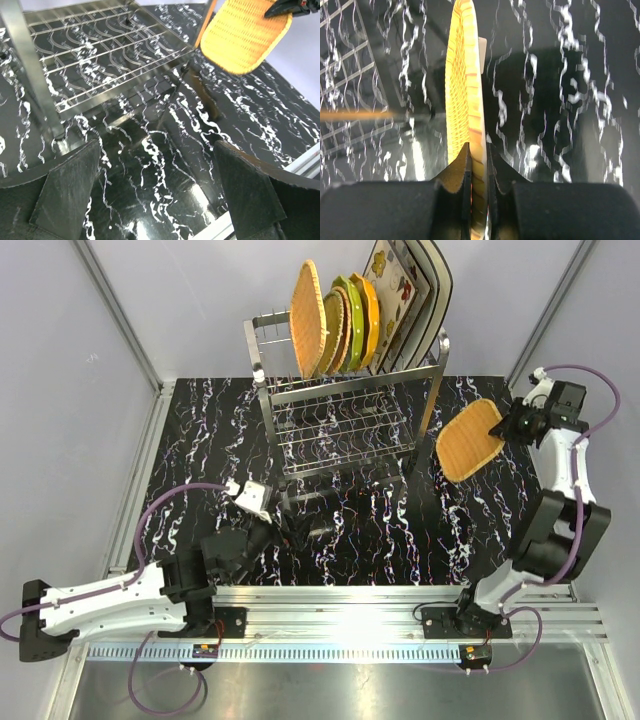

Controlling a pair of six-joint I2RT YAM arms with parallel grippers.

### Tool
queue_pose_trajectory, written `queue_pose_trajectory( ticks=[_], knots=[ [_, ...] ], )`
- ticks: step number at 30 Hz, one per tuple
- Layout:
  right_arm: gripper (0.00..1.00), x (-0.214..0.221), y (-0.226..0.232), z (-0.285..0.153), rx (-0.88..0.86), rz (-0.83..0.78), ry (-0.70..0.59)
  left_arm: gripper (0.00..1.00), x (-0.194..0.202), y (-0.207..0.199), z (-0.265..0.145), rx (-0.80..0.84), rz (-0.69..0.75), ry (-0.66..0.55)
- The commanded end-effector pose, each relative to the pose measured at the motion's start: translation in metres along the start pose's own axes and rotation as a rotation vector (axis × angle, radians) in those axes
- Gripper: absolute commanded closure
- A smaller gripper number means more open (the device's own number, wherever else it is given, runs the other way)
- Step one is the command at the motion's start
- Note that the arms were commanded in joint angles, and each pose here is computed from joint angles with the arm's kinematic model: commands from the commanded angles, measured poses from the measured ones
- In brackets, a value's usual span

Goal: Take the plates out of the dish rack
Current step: Place the plate on the table

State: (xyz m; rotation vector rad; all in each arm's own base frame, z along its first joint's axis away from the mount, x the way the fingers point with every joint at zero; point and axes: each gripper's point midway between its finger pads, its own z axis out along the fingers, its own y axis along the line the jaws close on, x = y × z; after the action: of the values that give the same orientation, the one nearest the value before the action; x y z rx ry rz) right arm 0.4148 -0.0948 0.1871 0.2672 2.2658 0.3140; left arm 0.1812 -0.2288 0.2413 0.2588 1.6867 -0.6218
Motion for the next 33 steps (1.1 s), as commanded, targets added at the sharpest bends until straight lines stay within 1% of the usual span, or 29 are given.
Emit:
queue_pose_trajectory(
  ticks=[1, 3, 4, 6, 7, 8, 9, 10, 11, 13, 14, 19, 20, 24, 26, 27, 28, 31, 33],
  knots=[
    [1.0, -0.069, 0.014, 0.006, -0.085, -0.065, -0.191, 0.01, -0.007, 0.01, -0.002, -0.061, -0.066, -0.022],
    [1.0, -0.071, 0.011, 0.023, -0.11, -0.024, -0.185, 0.01, -0.006, 0.012, -0.002, -0.072, -0.07, -0.019],
    [1.0, -0.084, 0.013, 0.025, -0.121, -0.02, -0.214, 0.01, -0.005, 0.012, -0.002, -0.074, -0.071, -0.014],
    [1.0, -0.085, 0.008, 0.043, -0.136, 0.005, -0.198, 0.01, -0.005, 0.012, -0.001, -0.083, -0.079, -0.008],
    [1.0, -0.097, 0.01, 0.043, -0.147, 0.009, -0.218, 0.01, -0.004, 0.012, -0.001, -0.087, -0.076, 0.0],
    [1.0, -0.092, 0.006, 0.058, -0.16, 0.029, -0.193, 0.01, -0.002, 0.012, 0.0, -0.093, -0.078, 0.006],
    [1.0, -0.094, 0.005, 0.063, -0.168, 0.036, -0.19, 0.01, -0.001, 0.012, 0.001, -0.097, -0.075, 0.013],
    [1.0, -0.104, 0.006, 0.064, -0.174, 0.043, -0.206, 0.01, -0.002, 0.011, 0.001, -0.099, -0.075, 0.016],
    [1.0, -0.099, 0.003, 0.077, -0.182, 0.058, -0.188, 0.01, 0.0, 0.011, 0.002, -0.107, -0.077, 0.023],
    [1.0, -0.109, 0.003, 0.084, -0.191, 0.06, -0.205, 0.01, 0.0, 0.01, 0.004, -0.111, -0.076, 0.031],
    [1.0, -0.104, 0.0, 0.095, -0.199, 0.074, -0.188, 0.01, 0.0, 0.01, 0.004, -0.115, -0.082, 0.033],
    [1.0, -0.109, 0.01, 0.119, -0.255, 0.093, -0.184, 0.01, 0.001, 0.008, 0.008, -0.134, -0.107, 0.037],
    [1.0, -0.103, 0.01, 0.129, -0.265, 0.104, -0.166, 0.01, 0.0, 0.009, 0.009, -0.141, -0.108, 0.035],
    [1.0, -0.11, 0.012, 0.146, -0.286, 0.13, -0.18, 0.01, -0.004, 0.009, 0.01, -0.153, -0.113, 0.033],
    [1.0, -0.103, 0.013, 0.161, -0.296, 0.146, -0.156, 0.01, -0.005, 0.009, 0.01, -0.156, -0.117, 0.033],
    [1.0, -0.108, 0.016, 0.162, -0.305, 0.147, -0.161, 0.01, -0.005, 0.009, 0.01, -0.159, -0.117, 0.035],
    [1.0, -0.101, 0.015, 0.172, -0.308, 0.16, -0.138, 0.01, -0.006, 0.009, 0.01, -0.16, -0.127, 0.033],
    [1.0, -0.097, 0.021, 0.182, -0.319, 0.149, -0.132, 0.01, -0.005, 0.009, 0.01, -0.163, -0.144, 0.032],
    [0.99, -0.087, 0.021, 0.191, -0.313, 0.149, -0.107, 0.01, -0.005, 0.01, 0.01, -0.167, -0.152, 0.029]
  ],
)
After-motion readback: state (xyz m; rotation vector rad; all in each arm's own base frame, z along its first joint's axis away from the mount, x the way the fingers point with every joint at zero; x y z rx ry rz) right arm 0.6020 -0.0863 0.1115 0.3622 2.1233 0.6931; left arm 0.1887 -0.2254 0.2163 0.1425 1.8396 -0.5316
